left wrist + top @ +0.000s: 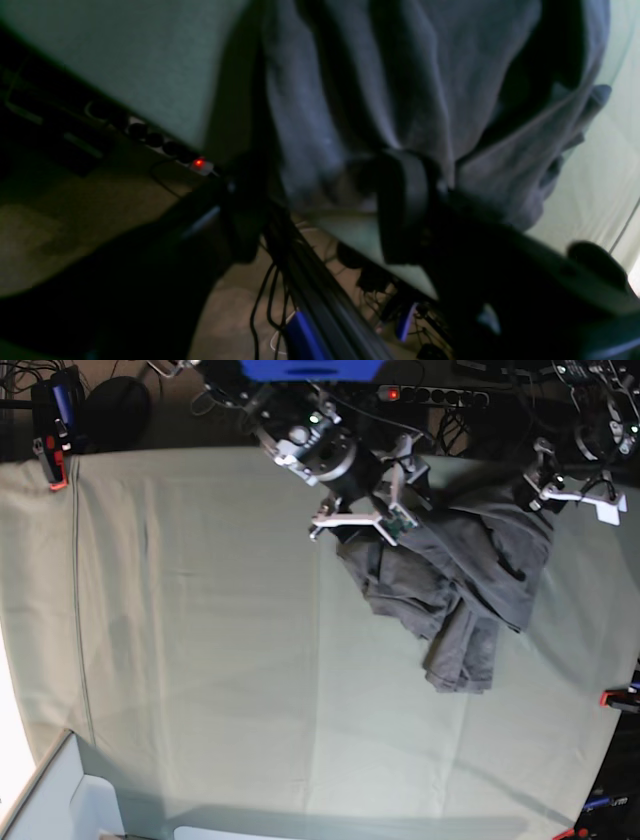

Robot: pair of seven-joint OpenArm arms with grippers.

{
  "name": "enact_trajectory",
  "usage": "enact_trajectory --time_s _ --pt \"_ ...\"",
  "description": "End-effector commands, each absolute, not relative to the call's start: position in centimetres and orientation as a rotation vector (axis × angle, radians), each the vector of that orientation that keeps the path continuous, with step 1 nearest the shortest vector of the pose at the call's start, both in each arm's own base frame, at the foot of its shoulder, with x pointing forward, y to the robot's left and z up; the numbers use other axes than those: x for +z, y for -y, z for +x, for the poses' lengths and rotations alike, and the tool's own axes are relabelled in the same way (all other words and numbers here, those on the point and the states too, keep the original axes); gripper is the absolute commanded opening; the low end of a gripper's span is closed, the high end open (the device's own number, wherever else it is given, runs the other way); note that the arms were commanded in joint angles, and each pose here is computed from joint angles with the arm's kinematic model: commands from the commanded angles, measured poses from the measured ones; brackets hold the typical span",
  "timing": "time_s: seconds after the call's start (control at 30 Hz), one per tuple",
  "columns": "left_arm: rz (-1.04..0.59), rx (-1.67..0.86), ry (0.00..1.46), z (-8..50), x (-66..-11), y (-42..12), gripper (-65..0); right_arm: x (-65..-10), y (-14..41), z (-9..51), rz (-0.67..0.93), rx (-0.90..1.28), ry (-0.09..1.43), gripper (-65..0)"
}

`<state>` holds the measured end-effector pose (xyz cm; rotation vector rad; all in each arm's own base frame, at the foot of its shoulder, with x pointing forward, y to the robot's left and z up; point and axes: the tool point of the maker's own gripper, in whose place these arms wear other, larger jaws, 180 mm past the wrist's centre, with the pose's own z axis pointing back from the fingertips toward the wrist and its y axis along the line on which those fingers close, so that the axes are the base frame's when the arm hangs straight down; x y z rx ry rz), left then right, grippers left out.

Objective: Layout the t-shirt on the table in an organized manner, then fold the t-shirt properly
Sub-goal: 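Pull the shirt with the right gripper away from the left gripper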

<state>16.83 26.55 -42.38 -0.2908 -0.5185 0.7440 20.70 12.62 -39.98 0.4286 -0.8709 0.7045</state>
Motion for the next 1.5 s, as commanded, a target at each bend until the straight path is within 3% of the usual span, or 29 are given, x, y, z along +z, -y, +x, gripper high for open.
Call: enact_trajectory --time_s 0.0,0.43,0.57,0.73,0.87,1.03,1.2,1.47 --pt "-0.286 0.727 0.55 17.2 -41.3 -27.0 -30.2 -38.6 -13.6 21.7 0.453 0.694 0.922 -22.5" --pt "-0.241 0.764 0.633 16.5 -38.9 -28.4 -30.2 -42.1 -14.6 24.0 0.395 0.724 0.849 -24.8" --pt "-0.23 0.771 0.642 16.5 -38.7 -28.9 -30.2 -42.7 -14.5 24.2 0.385 0.73 0.836 -37.0" --pt "-0.221 0.778 0.649 16.4 -38.5 -29.4 -30.2 -39.8 -14.4 24.8 0.408 0.713 0.912 -65.0" --pt "-0.22 0.776 0.651 16.5 -38.4 -29.5 -30.2 -35.2 -12.2 25.6 0.417 0.686 1.046 -65.0" --pt "-0.218 0.764 0.668 16.8 -37.9 -29.4 -30.2 -28.5 -5.6 29.5 0.326 0.535 1.242 -65.0" --pt "-0.217 0.725 0.72 17.7 -36.1 -28.9 -30.2 -26.2 3.8 32.1 0.181 0.37 1.314 -65.0" --pt "-0.262 0.683 0.737 19.5 -35.7 -27.2 -29.9 -22.2 22.7 34.0 -0.052 -0.083 1.427 -65.0"
